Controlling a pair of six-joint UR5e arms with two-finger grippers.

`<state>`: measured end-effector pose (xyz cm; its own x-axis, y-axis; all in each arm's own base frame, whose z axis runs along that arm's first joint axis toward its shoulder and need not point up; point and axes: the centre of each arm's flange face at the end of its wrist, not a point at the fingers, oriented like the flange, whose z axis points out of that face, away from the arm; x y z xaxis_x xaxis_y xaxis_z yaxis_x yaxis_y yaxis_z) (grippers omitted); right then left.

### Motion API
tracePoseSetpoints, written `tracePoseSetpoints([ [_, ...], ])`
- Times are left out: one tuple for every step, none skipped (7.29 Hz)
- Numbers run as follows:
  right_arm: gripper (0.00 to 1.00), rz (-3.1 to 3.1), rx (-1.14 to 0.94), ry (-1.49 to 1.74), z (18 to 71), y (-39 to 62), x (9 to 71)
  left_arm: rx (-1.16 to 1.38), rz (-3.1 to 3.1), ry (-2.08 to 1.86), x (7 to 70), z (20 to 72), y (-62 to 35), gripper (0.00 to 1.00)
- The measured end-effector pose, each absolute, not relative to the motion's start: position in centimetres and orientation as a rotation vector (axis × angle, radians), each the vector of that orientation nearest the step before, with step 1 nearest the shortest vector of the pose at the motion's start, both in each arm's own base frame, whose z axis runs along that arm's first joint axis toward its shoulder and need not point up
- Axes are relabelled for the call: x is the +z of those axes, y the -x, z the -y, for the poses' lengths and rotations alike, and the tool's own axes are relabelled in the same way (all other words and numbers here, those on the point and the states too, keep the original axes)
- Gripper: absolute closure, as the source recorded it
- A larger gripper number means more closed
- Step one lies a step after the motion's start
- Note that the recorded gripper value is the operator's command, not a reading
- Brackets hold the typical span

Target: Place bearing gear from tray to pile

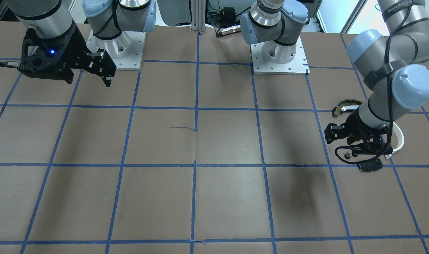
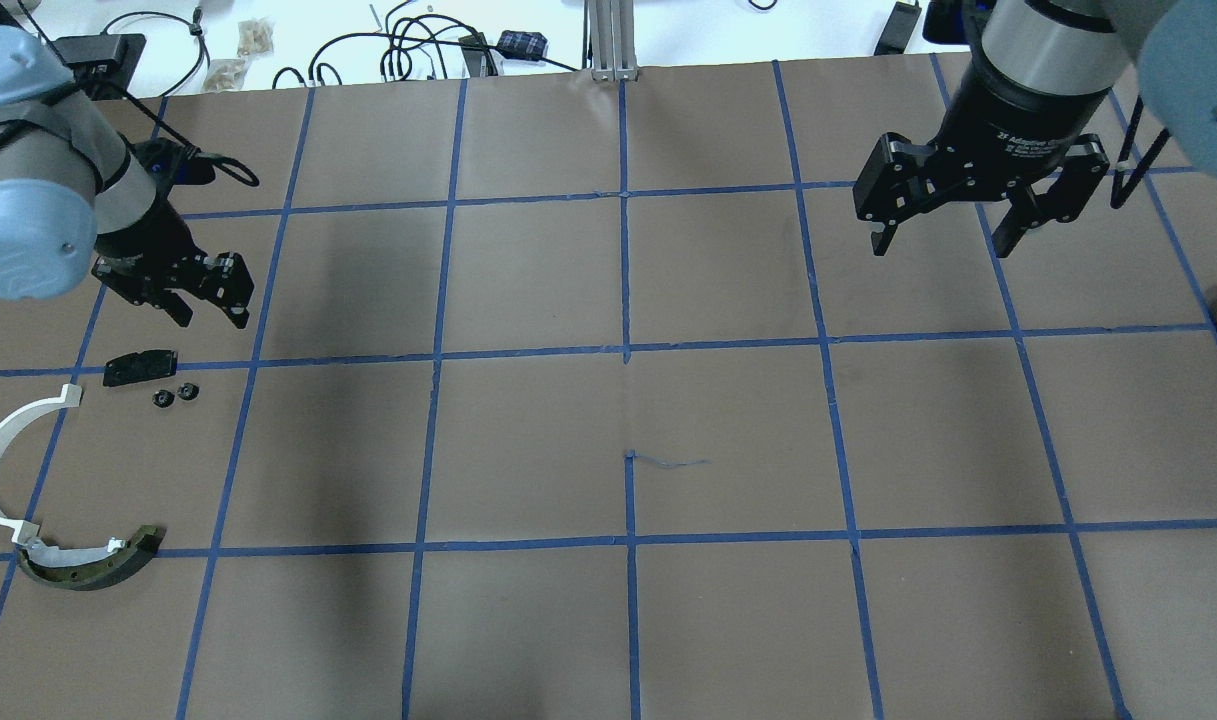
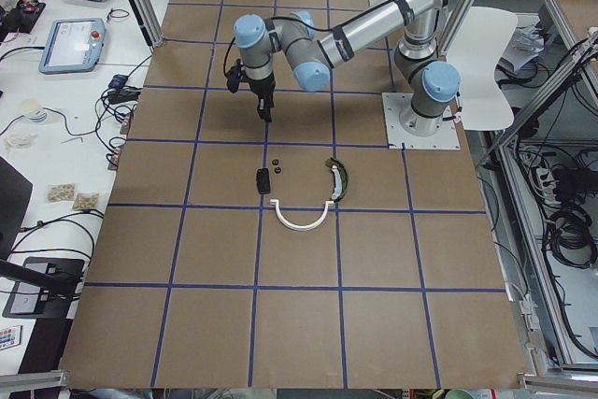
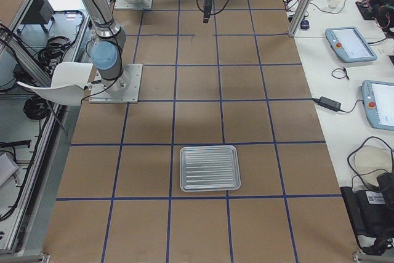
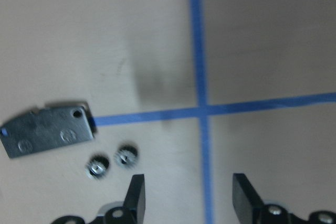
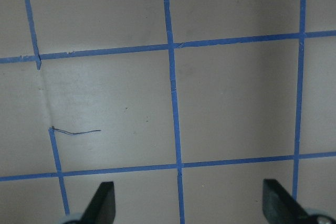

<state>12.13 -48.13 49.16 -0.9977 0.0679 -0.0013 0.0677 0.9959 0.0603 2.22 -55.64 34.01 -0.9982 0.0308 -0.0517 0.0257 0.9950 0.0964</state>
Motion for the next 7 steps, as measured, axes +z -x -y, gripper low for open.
tracePoseSetpoints([
  [0.0, -3.136, 0.09, -0.105, 48.1, -12.1, 49.2, 0.094, -3.081, -0.01, 37.6, 55.7, 3.2, 0.0],
  [0.0, -3.137, 0.089, -0.105, 48.1, -12.1, 49.2, 0.038, -3.1, -0.019, 40.9, 55.1, 8.3, 0.0],
  [0.0, -3.138, 0.09, -0.105, 48.1, -12.1, 49.2, 0.016, -3.126, -0.055, 43.9, 54.0, 11.9, 0.0],
  [0.0, -3.138, 0.088, -0.105, 48.0, -12.1, 49.2, 0.031, -3.141, -0.073, 46.5, 52.8, 13.6, 0.0],
  [0.0, -3.137, 0.084, -0.104, 47.8, -12.1, 49.3, 0.049, -3.147, -0.078, 48.5, 51.7, 14.1, 0.0],
  [0.0, -3.137, 0.082, -0.103, 47.8, -12.1, 49.4, 0.04, -3.147, -0.088, 50.0, 50.8, 14.0, 0.0],
  [0.0, -3.136, 0.081, -0.103, 47.8, -12.1, 49.4, 0.01, -3.14, -0.116, 51.1, 50.0, 13.9, 0.0],
])
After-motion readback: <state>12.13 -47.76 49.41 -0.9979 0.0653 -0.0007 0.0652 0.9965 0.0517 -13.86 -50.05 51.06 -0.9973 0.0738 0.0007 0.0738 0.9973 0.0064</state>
